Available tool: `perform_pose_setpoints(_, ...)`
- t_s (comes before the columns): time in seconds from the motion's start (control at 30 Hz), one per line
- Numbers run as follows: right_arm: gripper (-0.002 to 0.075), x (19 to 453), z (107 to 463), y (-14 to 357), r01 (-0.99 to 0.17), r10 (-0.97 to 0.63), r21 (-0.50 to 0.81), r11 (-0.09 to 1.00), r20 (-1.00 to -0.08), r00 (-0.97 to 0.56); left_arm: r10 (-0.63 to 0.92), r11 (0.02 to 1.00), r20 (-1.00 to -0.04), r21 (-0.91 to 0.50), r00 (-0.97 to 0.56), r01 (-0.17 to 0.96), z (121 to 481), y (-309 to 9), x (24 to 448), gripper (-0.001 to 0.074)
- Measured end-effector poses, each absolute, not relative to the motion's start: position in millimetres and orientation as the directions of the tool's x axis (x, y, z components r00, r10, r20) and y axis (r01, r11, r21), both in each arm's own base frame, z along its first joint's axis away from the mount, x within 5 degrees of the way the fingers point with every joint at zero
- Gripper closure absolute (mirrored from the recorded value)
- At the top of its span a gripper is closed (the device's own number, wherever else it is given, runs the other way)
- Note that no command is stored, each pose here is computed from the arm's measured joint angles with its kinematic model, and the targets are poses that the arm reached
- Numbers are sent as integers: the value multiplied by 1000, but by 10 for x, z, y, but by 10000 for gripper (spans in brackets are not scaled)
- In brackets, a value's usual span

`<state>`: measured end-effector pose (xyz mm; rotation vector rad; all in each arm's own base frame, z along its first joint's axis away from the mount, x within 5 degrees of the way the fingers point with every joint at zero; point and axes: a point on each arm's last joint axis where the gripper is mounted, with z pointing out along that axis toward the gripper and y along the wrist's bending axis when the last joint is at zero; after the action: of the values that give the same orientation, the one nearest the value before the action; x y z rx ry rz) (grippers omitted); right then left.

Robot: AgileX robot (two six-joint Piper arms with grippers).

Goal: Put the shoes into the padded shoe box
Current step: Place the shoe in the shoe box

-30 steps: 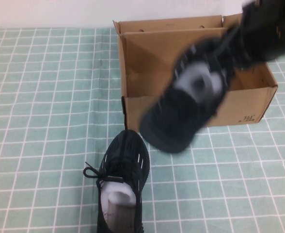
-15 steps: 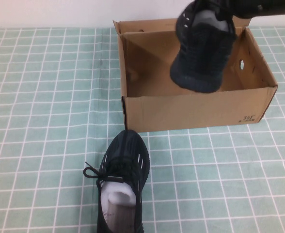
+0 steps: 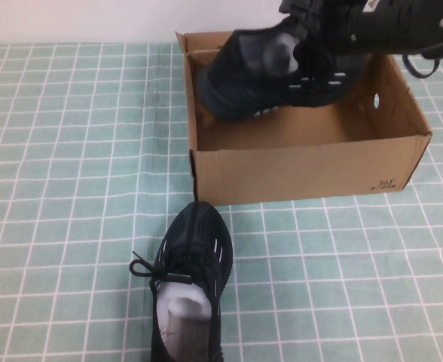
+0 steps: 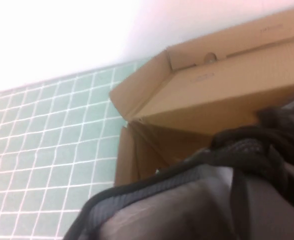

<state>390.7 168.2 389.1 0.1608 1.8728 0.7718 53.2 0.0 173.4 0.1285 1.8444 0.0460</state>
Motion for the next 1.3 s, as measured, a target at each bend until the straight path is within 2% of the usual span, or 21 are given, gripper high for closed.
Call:
perform_pose_setpoints(0.57,732,4323,3322,1794,-213,441,543,812,-811,-386,112,993,-956,98,-270,64,1733,0,532,739)
perform_pose_setpoints(1.03,726,4440,3078,1831,-256,294,397,881,-885,-360,112,993,-956,98,-270,64,1733,0,532,739)
perform_pose_setpoints(1.13,666,4436,3087,1830,-264,277,379,887,-893,-354,112,993,-956,98,-270,64,1733,0,532,739)
perform_pose_setpoints(1.3,475,4404,3175,1817,-271,283,381,884,-897,-338,112,993,-956,98,-270,64,1733,0,532,739)
